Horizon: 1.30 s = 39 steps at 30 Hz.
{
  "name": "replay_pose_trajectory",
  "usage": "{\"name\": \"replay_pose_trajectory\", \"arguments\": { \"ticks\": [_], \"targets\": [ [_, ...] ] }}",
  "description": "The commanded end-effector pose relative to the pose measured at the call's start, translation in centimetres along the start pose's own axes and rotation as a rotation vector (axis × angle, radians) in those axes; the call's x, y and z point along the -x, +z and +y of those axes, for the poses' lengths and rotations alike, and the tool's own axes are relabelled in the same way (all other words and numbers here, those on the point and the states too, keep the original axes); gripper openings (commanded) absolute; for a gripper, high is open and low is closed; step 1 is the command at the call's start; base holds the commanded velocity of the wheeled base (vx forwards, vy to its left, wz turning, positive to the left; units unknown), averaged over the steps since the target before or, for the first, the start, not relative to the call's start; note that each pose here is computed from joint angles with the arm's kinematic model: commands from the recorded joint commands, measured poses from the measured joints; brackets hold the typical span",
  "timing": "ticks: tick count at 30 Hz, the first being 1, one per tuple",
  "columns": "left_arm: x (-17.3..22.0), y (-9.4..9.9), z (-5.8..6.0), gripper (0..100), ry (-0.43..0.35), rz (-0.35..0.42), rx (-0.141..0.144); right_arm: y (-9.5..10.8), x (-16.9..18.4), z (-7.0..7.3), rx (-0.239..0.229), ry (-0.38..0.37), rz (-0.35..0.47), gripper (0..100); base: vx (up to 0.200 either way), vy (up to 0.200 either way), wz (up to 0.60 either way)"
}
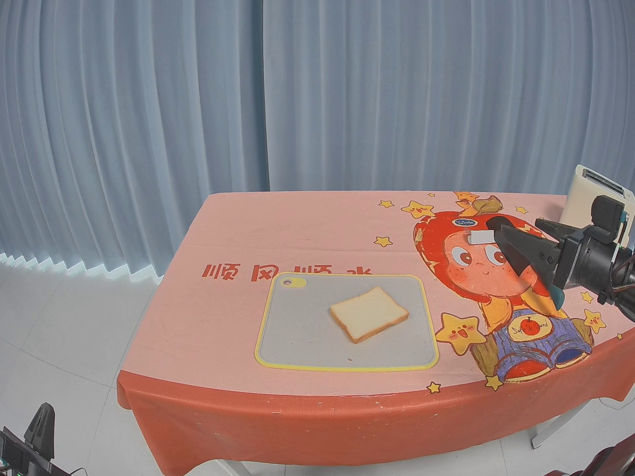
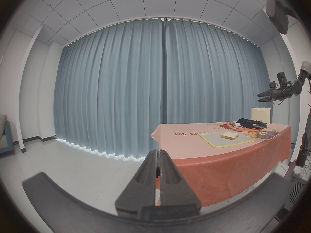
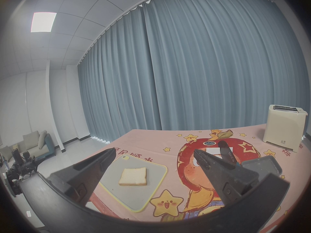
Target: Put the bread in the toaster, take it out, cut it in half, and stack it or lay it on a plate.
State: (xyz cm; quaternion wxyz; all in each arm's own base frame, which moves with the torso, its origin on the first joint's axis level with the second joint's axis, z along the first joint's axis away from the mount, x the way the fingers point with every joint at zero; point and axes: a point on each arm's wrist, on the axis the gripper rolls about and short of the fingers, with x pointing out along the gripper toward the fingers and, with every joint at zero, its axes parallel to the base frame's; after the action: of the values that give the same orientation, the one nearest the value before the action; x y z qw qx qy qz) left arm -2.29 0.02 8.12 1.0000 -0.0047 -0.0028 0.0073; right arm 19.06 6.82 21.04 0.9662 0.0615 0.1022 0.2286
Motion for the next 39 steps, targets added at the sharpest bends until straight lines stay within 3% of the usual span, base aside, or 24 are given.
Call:
{"name": "replay_pose_trajectory", "arguments": {
  "ticks": [1, 16, 27, 32, 36, 39],
  "targets": [
    [-0.1, -0.5, 0.0, 0, 0.001, 0.013, 0.000, 0.1, 0.1, 0.0, 0.001, 0.001, -0.005, 100, 0.000, 0.000, 0.00],
    [-0.1, -0.5, 0.0, 0, 0.001, 0.013, 0.000, 0.2, 0.2, -0.3, 0.005, -0.018, -0.011, 100, 0.000, 0.000, 0.00],
    [-0.1, -0.5, 0.0, 0, 0.001, 0.013, 0.001, 0.8, 0.6, -2.3, -0.002, -0.124, -0.039, 100, 0.000, 0.000, 0.00],
    [-0.1, -0.5, 0.0, 0, 0.001, 0.013, 0.001, 2.3, 0.2, -3.2, 0.003, -0.164, -0.081, 100, 0.000, 0.000, 0.00],
    [-0.1, -0.5, 0.0, 0, 0.001, 0.013, 0.000, 2.6, -0.2, -4.6, 0.002, -0.216, -0.080, 100, 0.000, 0.000, 0.00],
    [-0.1, -0.5, 0.0, 0, 0.001, 0.013, 0.000, 2.5, -0.3, -4.9, 0.004, -0.226, -0.069, 100, 0.000, 0.000, 0.00]
  ]
}}
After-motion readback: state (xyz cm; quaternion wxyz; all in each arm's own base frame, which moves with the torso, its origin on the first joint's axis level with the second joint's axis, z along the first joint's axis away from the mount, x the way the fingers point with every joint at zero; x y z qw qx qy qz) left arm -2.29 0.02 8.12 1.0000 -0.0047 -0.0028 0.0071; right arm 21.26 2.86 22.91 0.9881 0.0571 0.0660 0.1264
